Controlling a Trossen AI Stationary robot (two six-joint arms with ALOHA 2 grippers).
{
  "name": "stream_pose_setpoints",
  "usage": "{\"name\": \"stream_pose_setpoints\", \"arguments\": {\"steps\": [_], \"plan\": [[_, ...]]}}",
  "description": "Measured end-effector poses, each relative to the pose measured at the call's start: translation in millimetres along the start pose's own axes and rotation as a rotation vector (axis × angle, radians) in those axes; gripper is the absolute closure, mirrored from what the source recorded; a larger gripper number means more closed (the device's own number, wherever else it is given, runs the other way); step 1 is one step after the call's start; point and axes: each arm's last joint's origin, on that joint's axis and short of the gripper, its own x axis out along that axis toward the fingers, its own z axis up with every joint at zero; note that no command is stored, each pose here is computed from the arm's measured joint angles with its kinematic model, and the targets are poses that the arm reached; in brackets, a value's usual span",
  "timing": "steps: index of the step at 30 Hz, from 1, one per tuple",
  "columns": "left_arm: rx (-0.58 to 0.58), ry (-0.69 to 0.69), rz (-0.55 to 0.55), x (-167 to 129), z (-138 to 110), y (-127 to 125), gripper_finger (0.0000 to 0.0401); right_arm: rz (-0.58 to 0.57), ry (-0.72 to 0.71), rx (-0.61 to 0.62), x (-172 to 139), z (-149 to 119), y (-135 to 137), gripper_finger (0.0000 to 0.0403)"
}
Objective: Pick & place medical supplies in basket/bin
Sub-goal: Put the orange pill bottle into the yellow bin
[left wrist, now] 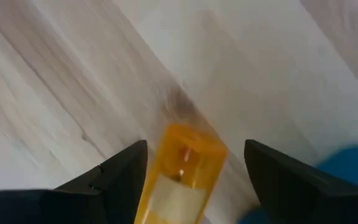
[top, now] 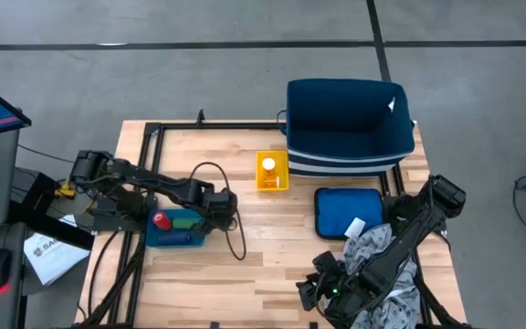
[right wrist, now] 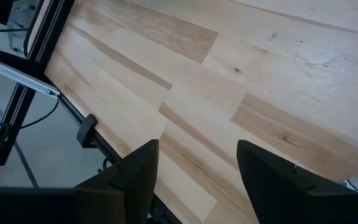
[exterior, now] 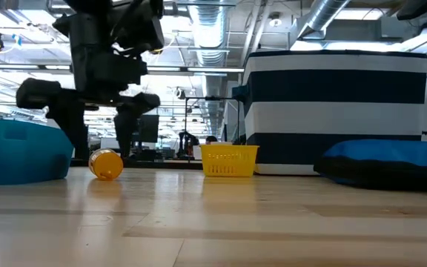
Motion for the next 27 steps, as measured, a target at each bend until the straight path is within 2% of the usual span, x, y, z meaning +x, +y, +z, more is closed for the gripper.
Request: {"name": "stream_pose_setpoints", "arguments": {"steps": [5,19,27], "plan": [[0.042,0.005,0.006,8.6,3.4,1.2,0.0151,-0.004,0.001,-0.003,-0.9,-1.2,-0.9,0.0189],[0.030,0.016,0.009,17.0,3.3,4.4,0.0154,0.003,0.011,-0.007,-4.7,-6.7,-2.0,0.0189],[0.015,0.030,0.018,17.3,2.5,4.1,0.0213,0.006,-0.001,-0.007,-4.6,-6.2,-1.9,0.0189]]}}
